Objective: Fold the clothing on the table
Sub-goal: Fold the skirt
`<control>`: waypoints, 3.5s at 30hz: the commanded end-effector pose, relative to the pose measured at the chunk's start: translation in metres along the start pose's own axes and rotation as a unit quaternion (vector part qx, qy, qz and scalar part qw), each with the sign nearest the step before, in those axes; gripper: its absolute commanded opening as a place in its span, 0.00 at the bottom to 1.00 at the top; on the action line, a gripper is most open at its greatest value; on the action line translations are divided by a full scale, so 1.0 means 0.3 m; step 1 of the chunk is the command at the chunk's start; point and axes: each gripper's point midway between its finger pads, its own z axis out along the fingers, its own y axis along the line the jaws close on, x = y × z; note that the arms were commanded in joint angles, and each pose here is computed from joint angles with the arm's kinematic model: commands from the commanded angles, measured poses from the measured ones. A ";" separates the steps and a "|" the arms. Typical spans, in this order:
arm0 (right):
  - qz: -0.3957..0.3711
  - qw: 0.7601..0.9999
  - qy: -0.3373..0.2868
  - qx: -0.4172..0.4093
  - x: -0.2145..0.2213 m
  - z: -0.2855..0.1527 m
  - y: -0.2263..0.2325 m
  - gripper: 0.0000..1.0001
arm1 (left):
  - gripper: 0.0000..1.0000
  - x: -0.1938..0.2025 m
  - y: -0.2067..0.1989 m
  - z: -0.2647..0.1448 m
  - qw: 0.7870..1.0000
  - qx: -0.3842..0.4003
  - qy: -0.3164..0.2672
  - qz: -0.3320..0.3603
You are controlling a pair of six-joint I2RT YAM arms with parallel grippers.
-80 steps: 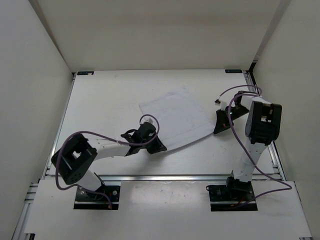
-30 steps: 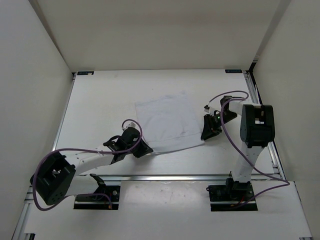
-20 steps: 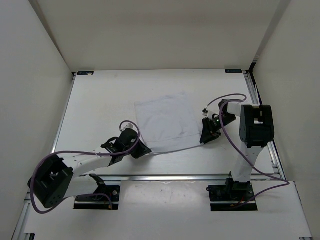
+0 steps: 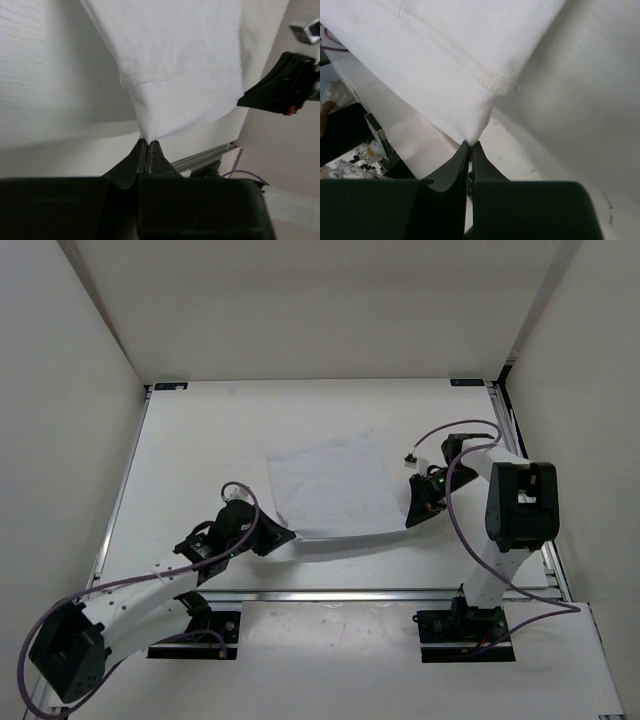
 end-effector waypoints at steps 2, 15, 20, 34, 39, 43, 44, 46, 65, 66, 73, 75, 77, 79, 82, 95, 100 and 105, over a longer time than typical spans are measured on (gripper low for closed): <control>-0.056 0.997 -0.020 -0.039 0.019 -0.106 0.105 0.00 | 0.00 -0.040 0.017 -0.075 0.999 -0.005 -0.023 -0.022; -0.165 0.979 -0.121 -0.019 -0.352 -0.249 0.275 0.00 | 0.00 -0.193 -0.098 -0.161 0.992 0.102 -0.073 0.023; -0.156 0.975 -0.158 -0.007 -0.460 -0.269 0.266 0.00 | 0.00 -0.242 -0.107 -0.166 0.991 0.099 -0.081 0.028; -0.144 0.971 -0.191 0.018 -0.671 -0.225 0.217 0.00 | 0.00 -0.435 -0.187 -0.081 0.989 0.081 -0.120 0.014; -0.123 0.973 -0.195 0.034 -0.702 -0.218 0.161 0.00 | 0.00 -0.530 -0.126 -0.036 0.991 0.013 -0.130 0.023; -0.106 0.975 -0.190 0.049 -0.722 -0.186 0.098 0.00 | 0.00 -0.568 -0.078 0.023 0.993 -0.005 -0.115 0.000; -0.104 0.975 -0.189 0.050 -0.729 -0.172 0.084 0.00 | 0.00 -0.592 -0.110 0.022 0.992 0.005 -0.122 0.007; -0.102 0.974 -0.194 0.053 -0.758 -0.166 0.061 0.00 | 0.00 -0.610 -0.112 0.070 0.993 -0.008 -0.117 0.012; -0.082 0.959 -0.262 0.070 -0.979 -0.275 -0.055 0.98 | 0.99 -0.922 -0.188 0.227 0.984 0.004 -0.179 0.012; -0.082 0.963 -0.247 0.073 -0.956 -0.260 -0.069 0.97 | 0.98 -0.935 -0.206 0.233 0.984 0.005 -0.178 0.027; -0.118 0.975 -0.177 0.069 -0.848 -0.200 -0.056 0.85 | 0.99 -0.695 -0.226 0.322 0.984 -0.051 -0.053 0.160; -0.095 0.978 -0.177 0.054 -0.839 -0.169 -0.053 0.87 | 0.99 -0.629 -0.201 0.329 0.982 -0.059 -0.042 0.172; -0.106 0.980 -0.160 0.059 -0.833 -0.118 -0.032 0.88 | 0.99 -0.529 -0.200 0.353 0.981 -0.056 -0.019 0.186; -0.087 0.985 -0.142 0.041 -0.798 -0.064 -0.024 0.89 | 0.99 -0.465 -0.201 0.382 0.979 -0.055 0.010 0.198; -0.048 0.991 -0.122 0.015 -0.747 -0.022 -0.028 0.90 | 0.99 -0.421 -0.188 0.424 0.977 -0.060 0.034 0.200; 0.027 0.994 -0.102 0.000 -0.680 0.043 -0.046 0.92 | 0.93 -0.481 -0.217 0.402 0.976 -0.056 0.010 0.208; 0.059 0.994 -0.090 -0.019 -0.630 0.070 -0.056 0.90 | 0.89 -0.490 -0.279 0.453 0.973 -0.034 0.023 0.226; 0.047 0.993 -0.102 -0.021 -0.687 0.076 -0.051 0.89 | 0.89 -0.476 -0.245 0.537 0.970 -0.053 0.049 0.231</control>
